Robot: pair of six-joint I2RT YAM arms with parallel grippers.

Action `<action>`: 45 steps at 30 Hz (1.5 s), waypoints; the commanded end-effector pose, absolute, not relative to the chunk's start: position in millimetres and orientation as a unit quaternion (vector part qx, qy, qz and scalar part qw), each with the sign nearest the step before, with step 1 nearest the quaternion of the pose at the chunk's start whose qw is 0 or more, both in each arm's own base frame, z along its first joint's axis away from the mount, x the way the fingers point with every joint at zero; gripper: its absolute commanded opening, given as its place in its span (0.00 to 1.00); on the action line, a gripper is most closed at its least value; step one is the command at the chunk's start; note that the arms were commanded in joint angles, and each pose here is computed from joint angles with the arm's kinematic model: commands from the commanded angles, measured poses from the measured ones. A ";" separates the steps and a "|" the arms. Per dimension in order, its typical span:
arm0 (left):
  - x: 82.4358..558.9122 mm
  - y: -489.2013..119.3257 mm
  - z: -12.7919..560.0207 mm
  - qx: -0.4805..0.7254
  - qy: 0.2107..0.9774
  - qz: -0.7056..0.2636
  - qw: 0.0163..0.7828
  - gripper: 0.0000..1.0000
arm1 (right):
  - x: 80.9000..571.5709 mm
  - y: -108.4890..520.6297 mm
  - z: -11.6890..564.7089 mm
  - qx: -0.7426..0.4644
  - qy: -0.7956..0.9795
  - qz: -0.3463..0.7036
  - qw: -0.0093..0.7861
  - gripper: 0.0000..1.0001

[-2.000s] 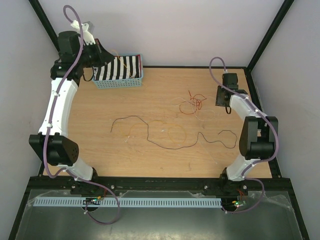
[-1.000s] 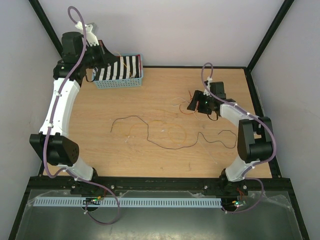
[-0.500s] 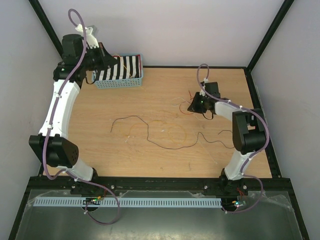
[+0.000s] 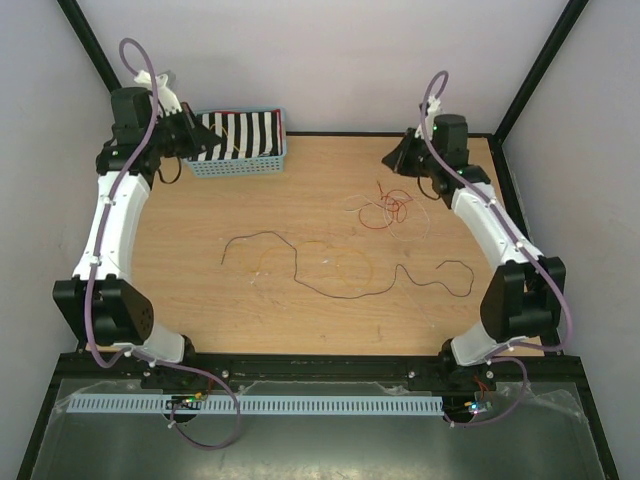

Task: Zip-tie the wires
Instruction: Place the cable at the center of the board.

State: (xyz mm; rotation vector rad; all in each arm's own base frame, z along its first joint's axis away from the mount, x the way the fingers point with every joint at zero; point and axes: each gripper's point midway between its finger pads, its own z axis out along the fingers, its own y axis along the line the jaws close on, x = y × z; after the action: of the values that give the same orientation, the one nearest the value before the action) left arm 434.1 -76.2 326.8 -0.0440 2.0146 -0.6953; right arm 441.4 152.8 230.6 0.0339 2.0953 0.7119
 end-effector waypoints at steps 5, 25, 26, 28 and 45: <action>384.9 -59.1 293.2 -0.045 0.836 -0.296 0.459 0.00 | 405.1 84.2 244.8 0.017 0.867 0.136 0.478 0.00; 284.5 -67.9 135.1 -0.133 0.899 -0.284 0.307 0.00 | 290.4 25.2 142.0 0.059 0.910 0.015 0.410 0.00; 284.9 -65.0 128.8 -0.138 0.902 -0.273 0.304 0.00 | 286.6 25.9 131.9 0.060 0.915 0.016 0.400 0.00; 286.5 -59.9 117.4 -0.149 0.906 -0.258 0.302 0.00 | 284.1 26.2 120.7 0.062 0.918 0.017 0.392 0.03; 287.0 -69.9 57.6 -0.159 0.938 -0.214 0.223 0.00 | 306.5 19.8 197.5 0.085 0.863 0.017 0.499 0.67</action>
State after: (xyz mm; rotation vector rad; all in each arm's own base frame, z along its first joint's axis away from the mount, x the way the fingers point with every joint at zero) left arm 286.5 -71.0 67.5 -0.4297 2.5650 -0.6295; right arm 292.4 19.0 153.3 0.1784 2.2168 0.0092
